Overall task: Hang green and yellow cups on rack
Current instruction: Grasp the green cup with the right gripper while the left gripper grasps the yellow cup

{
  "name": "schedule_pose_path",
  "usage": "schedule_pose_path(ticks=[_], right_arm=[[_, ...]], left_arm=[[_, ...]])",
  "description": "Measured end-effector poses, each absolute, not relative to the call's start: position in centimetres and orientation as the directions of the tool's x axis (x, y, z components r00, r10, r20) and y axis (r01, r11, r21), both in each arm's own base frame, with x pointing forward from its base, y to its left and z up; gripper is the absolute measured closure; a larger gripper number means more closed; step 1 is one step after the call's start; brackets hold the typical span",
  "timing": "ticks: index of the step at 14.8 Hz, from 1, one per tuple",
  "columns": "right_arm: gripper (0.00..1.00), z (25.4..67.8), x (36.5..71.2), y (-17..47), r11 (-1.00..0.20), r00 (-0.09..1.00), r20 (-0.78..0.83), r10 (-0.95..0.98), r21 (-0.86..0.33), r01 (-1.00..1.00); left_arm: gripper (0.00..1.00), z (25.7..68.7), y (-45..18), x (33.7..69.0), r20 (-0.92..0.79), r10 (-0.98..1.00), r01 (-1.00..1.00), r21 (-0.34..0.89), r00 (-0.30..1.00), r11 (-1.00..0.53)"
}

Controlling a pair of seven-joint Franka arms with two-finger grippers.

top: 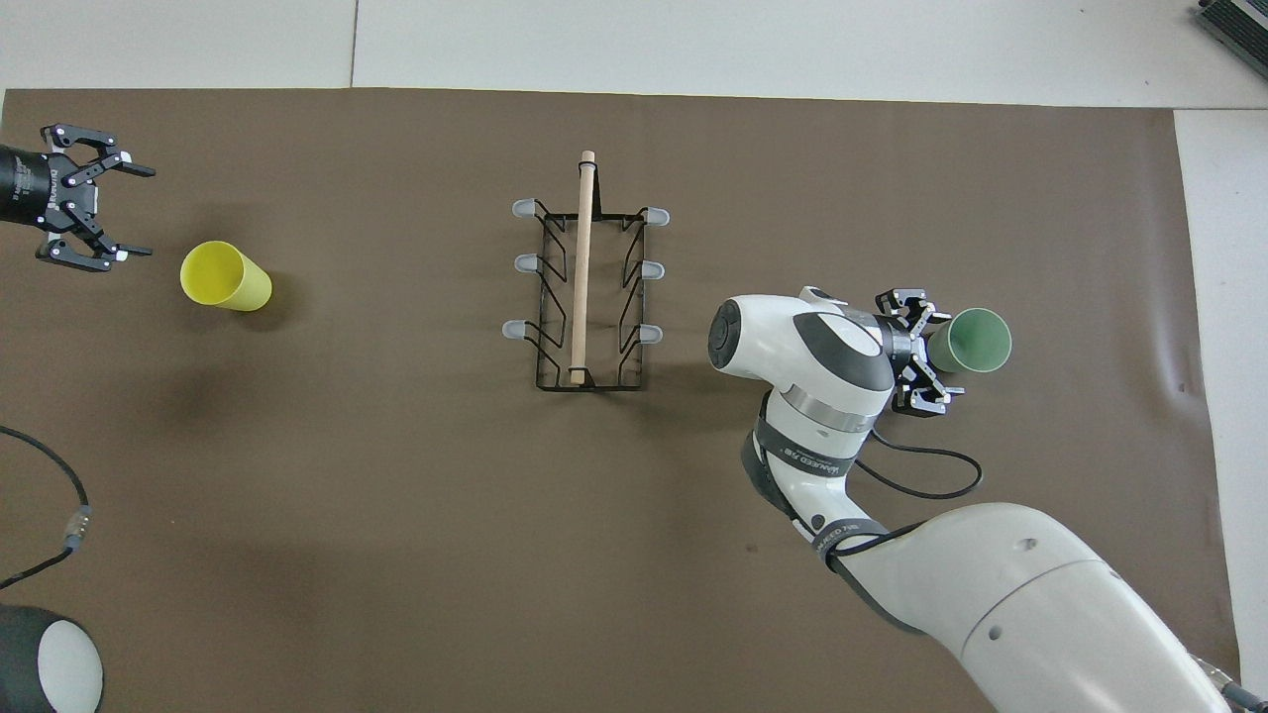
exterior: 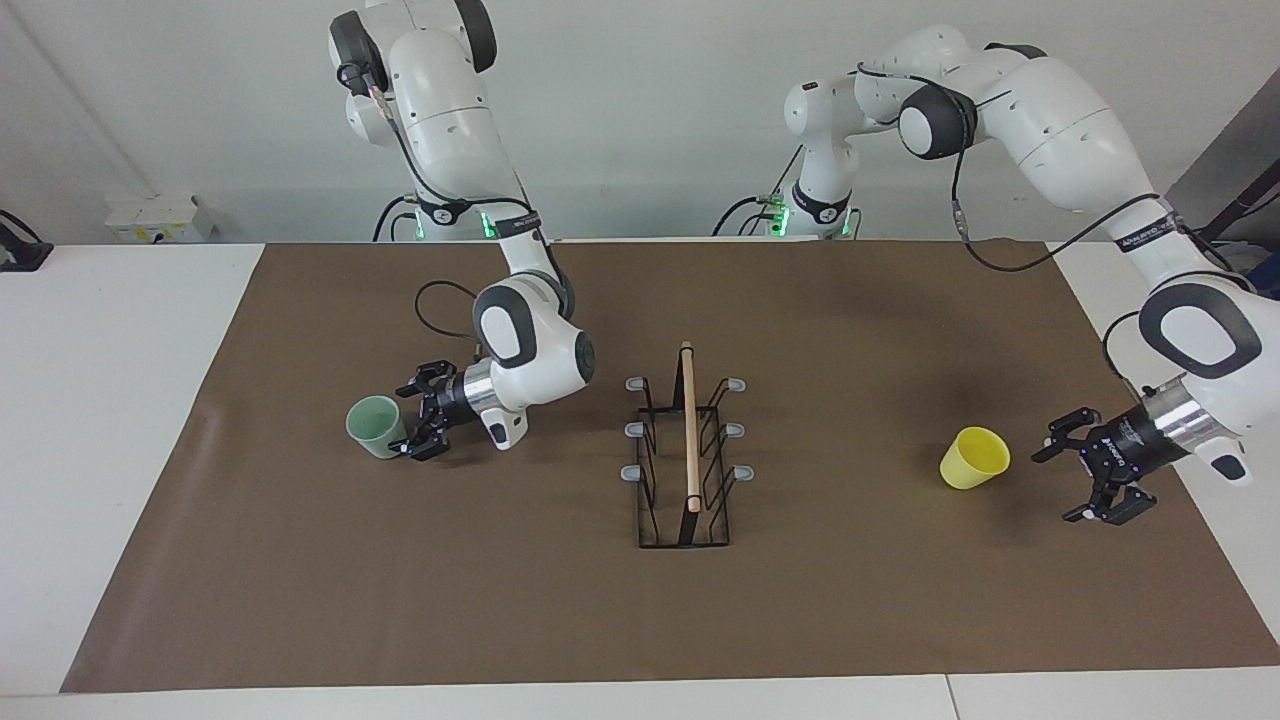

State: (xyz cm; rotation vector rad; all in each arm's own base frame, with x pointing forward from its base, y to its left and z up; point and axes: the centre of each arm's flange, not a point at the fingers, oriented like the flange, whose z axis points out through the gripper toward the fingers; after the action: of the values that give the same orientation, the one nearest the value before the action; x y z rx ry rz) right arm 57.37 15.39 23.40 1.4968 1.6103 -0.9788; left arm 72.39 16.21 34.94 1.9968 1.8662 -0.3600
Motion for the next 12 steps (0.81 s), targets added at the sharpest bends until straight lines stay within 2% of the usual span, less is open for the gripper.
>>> schedule_pose_path(ticks=[6,12], right_arm=[[0.0,23.1,57.3,15.2,0.053,-0.026,-0.916,0.401,-0.005,0.999],[0.0,22.2,57.2,13.9,0.065,-0.017,-0.926,0.377,0.008,0.998]], left_arm=[[0.0,31.1,15.4,69.2,-0.462,0.887,0.999,0.032,-0.008,0.025],[0.0,29.3,15.4,66.0,-0.59,0.797,0.987,0.01,-0.125,0.163]])
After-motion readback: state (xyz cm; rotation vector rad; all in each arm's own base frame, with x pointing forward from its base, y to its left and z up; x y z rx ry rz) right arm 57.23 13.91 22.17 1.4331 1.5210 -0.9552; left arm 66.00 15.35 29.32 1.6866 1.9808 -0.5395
